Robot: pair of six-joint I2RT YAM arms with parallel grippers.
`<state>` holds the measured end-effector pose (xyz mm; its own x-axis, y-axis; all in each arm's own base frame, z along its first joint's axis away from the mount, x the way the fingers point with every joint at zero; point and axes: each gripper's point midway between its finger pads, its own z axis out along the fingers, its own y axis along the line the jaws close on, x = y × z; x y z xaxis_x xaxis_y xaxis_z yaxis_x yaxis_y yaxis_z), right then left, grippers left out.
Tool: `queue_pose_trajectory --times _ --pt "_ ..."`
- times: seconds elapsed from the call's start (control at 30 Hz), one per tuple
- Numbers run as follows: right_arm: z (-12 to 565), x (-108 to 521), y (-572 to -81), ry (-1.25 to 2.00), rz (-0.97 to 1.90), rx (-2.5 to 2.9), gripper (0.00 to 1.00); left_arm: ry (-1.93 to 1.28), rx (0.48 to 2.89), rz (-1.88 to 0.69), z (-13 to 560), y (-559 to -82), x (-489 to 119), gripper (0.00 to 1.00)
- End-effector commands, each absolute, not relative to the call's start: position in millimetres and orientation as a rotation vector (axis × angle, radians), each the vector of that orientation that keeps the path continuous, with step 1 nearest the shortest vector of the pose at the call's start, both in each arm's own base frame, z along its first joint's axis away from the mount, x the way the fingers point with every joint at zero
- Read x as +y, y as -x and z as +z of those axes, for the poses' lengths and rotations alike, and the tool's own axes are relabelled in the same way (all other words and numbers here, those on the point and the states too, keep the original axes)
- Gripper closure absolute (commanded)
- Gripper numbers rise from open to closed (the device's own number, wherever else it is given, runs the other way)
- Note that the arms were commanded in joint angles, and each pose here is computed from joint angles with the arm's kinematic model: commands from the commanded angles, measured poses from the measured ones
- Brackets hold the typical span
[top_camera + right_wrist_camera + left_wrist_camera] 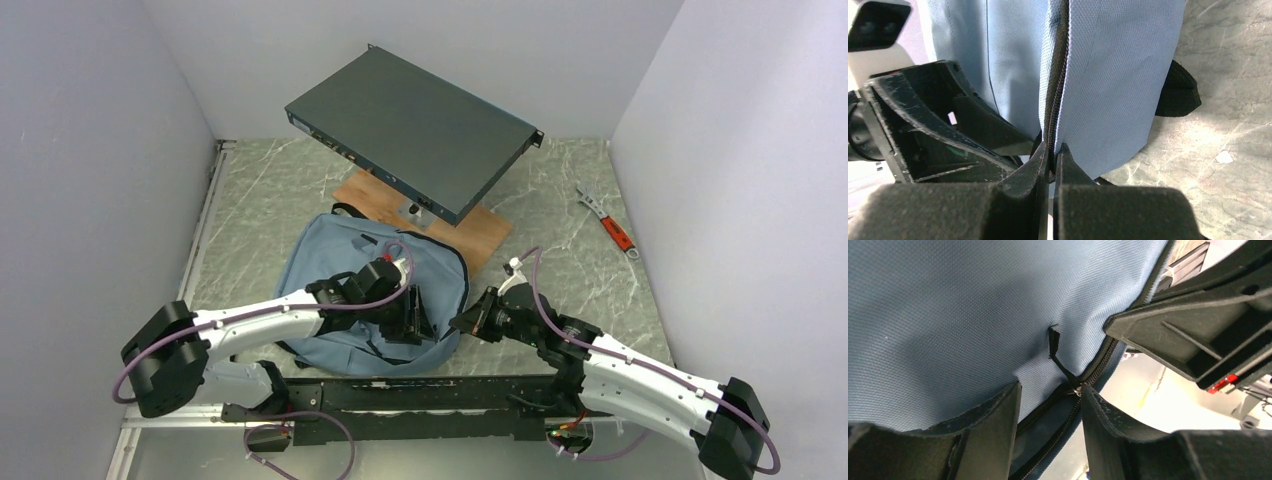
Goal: Pack the student bag
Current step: Zip the student bag at the center of the board.
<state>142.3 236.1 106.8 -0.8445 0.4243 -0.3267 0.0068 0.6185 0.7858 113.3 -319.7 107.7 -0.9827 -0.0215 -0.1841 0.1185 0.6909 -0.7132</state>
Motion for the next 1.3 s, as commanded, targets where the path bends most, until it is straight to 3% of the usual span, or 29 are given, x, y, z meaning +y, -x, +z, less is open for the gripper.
queue_pose_trajectory --times 0.0,0.2,0.47,0.5,0.63,0.7,0.97,1.27 --pt "128 242 -154 -0.337 1.181 2.256 1.0 0.108 2.807 -1.269 112 -107 -333 0.47" --pt "130 244 -154 -0.31 1.166 2.257 1.0 0.268 2.903 -1.189 98 -108 -335 0.5" --pt "131 252 -152 -0.27 1.169 2.262 1.0 0.357 2.859 -1.154 91 -126 -347 0.53" --pt "132 253 -151 -0.261 1.162 2.262 1.0 0.355 2.851 -1.146 90 -128 -347 0.56" --pt "127 251 -150 -0.249 1.125 2.269 1.0 0.302 2.772 -1.084 88 -142 -344 0.9" --pt "122 246 -152 -0.262 1.102 2.261 1.0 0.253 2.701 -1.026 89 -152 -334 1.0" --pt "125 221 -170 -0.328 1.007 2.153 1.0 0.039 2.492 -0.658 113 -141 -275 1.0" --pt "120 194 -190 -0.449 0.911 2.129 1.0 0.184 2.548 -0.462 90 -112 -209 1.0"
